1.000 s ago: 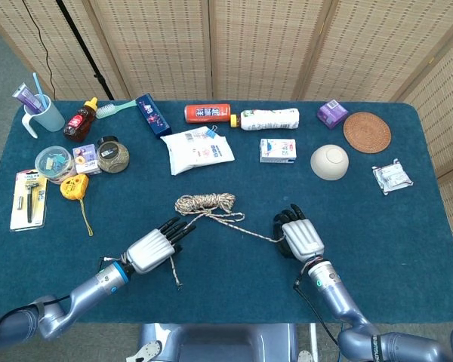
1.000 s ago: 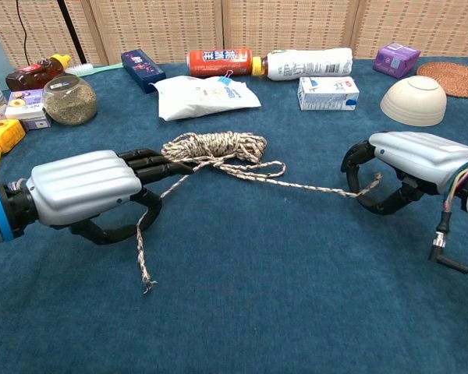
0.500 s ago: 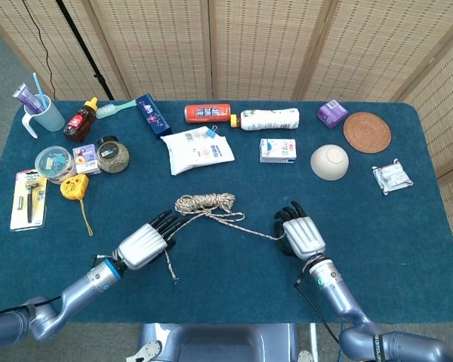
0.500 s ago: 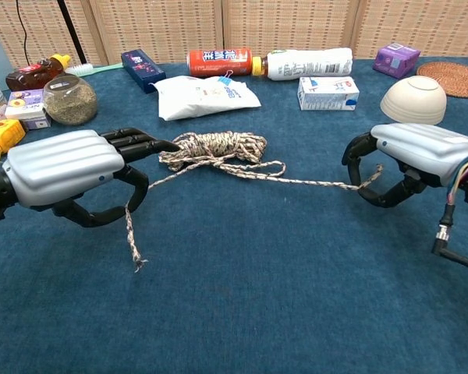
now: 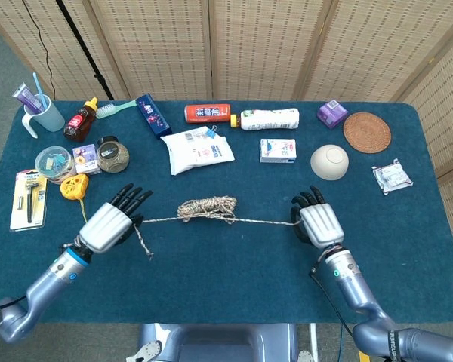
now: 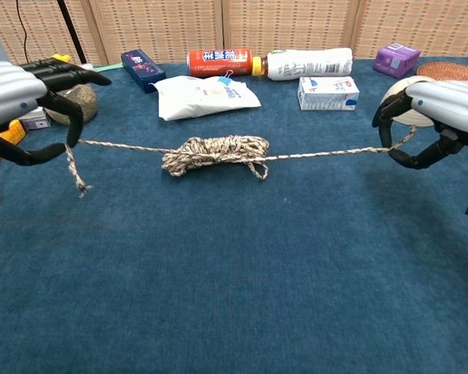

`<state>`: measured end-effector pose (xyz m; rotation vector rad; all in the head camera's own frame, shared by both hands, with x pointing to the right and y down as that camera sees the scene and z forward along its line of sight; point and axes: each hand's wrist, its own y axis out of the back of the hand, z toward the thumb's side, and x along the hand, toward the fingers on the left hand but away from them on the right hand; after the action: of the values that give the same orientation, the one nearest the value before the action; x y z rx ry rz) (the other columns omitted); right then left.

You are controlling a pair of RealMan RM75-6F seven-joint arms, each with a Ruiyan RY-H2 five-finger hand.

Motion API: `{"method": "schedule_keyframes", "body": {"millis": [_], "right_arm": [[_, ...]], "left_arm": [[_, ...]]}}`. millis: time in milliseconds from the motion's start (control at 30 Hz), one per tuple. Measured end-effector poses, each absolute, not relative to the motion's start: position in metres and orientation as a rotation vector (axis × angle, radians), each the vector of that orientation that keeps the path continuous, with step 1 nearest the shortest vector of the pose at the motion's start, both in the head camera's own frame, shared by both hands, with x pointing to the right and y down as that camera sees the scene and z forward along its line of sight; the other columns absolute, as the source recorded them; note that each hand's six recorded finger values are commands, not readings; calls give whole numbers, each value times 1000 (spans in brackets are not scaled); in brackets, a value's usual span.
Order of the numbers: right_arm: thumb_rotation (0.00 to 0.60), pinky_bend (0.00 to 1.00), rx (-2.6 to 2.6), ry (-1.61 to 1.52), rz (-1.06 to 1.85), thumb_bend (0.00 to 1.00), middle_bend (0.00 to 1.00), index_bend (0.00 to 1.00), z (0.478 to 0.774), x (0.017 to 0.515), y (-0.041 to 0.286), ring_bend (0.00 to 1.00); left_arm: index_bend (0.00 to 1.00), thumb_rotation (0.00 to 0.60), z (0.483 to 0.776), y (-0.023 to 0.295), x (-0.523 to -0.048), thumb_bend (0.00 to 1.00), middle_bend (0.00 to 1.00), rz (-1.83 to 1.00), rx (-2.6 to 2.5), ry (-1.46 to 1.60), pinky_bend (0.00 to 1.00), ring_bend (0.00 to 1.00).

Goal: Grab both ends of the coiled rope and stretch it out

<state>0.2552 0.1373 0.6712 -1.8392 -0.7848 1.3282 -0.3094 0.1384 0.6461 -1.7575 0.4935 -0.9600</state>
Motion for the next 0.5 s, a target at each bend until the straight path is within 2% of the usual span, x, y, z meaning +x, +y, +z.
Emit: {"method": "schedule_keyframes", "body": {"millis": [500], "right_arm": [[600, 0, -1705, -850, 1423, 512, 276, 624, 654, 310, 114, 165]], "left_arm": [[646, 600, 623, 97, -394, 477, 76, -1154, -1587, 650, 0, 0]]}}
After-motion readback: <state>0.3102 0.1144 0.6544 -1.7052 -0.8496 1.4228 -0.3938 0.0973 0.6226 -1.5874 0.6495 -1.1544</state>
